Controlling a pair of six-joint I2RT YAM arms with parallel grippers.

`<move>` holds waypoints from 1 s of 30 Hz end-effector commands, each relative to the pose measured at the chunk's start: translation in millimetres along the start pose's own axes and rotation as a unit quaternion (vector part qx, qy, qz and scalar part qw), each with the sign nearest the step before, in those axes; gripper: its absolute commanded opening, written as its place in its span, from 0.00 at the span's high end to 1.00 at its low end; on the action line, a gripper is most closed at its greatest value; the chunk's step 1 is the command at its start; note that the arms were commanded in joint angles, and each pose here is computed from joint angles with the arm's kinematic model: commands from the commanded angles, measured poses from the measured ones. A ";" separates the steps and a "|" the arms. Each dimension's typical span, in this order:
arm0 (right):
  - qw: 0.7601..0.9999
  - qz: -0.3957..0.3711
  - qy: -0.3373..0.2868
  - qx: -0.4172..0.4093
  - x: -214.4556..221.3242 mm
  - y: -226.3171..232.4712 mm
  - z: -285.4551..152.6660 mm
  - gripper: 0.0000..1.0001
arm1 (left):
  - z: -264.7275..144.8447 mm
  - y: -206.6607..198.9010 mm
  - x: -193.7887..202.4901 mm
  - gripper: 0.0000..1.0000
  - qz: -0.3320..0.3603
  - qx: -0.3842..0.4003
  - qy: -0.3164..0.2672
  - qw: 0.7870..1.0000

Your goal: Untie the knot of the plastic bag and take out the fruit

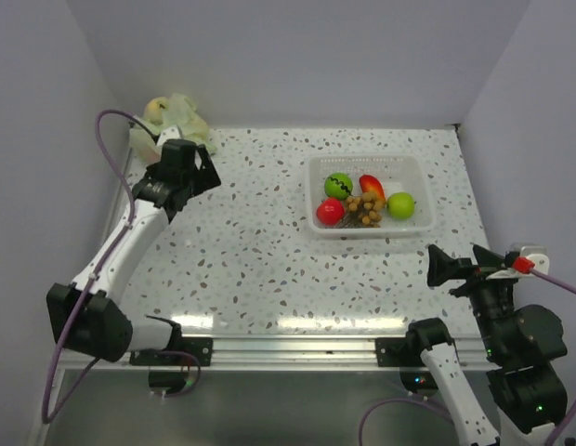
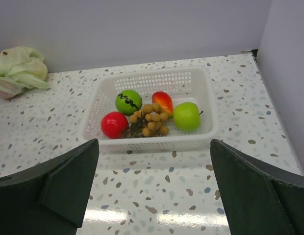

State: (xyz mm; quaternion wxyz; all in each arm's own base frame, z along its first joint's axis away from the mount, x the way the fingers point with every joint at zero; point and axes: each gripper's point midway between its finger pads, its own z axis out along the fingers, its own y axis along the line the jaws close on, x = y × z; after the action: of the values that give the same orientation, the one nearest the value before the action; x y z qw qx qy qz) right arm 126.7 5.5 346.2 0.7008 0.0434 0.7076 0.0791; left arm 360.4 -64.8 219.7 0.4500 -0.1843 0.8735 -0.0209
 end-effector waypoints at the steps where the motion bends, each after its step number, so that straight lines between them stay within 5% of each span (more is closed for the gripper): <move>1: 1.000 0.000 0.006 -0.019 -2.7 8.4 5.1 0.01 | 31.8 1.8 -69.8 0.00 -0.071 0.029 -0.069 0.995; 14: 0.999 0.002 0.028 -0.046 3.6 19.7 10.8 0.01 | 185.3 107.0 -141.6 0.00 -0.239 -0.055 -0.153 0.957; 20: 0.998 0.009 0.039 -0.056 6.8 24.6 13.1 0.01 | 257.5 126.0 -145.6 0.07 -0.240 -0.047 -0.141 0.959; 23: 0.998 0.006 0.046 -0.050 8.1 23.2 17.0 0.01 | 273.5 122.1 -147.7 0.21 -0.232 -0.021 -0.135 0.963; 26: 0.997 0.001 0.058 -0.051 10.3 24.3 22.7 0.01 | 266.7 114.9 -152.7 0.62 -0.216 0.004 -0.139 0.966; 27: 0.997 0.000 0.060 -0.052 10.5 25.0 24.2 0.01 | 260.8 111.4 -160.4 0.83 -0.209 0.016 -0.155 0.965; 29: 0.997 0.001 0.061 -0.044 9.0 23.4 28.6 0.01 | 245.3 104.9 -157.0 1.00 -0.193 0.037 -0.157 0.968; 30: 0.997 0.004 0.060 -0.039 7.0 22.7 30.3 0.01 | 238.7 100.1 -158.7 1.00 -0.186 0.051 -0.161 0.968</move>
State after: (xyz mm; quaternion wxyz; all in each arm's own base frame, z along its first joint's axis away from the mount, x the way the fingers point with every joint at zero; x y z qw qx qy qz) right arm 148.0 29.8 332.1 0.6536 0.0099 0.7485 0.1116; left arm 599.9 123.7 113.4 0.5092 -0.3821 0.7670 -0.0807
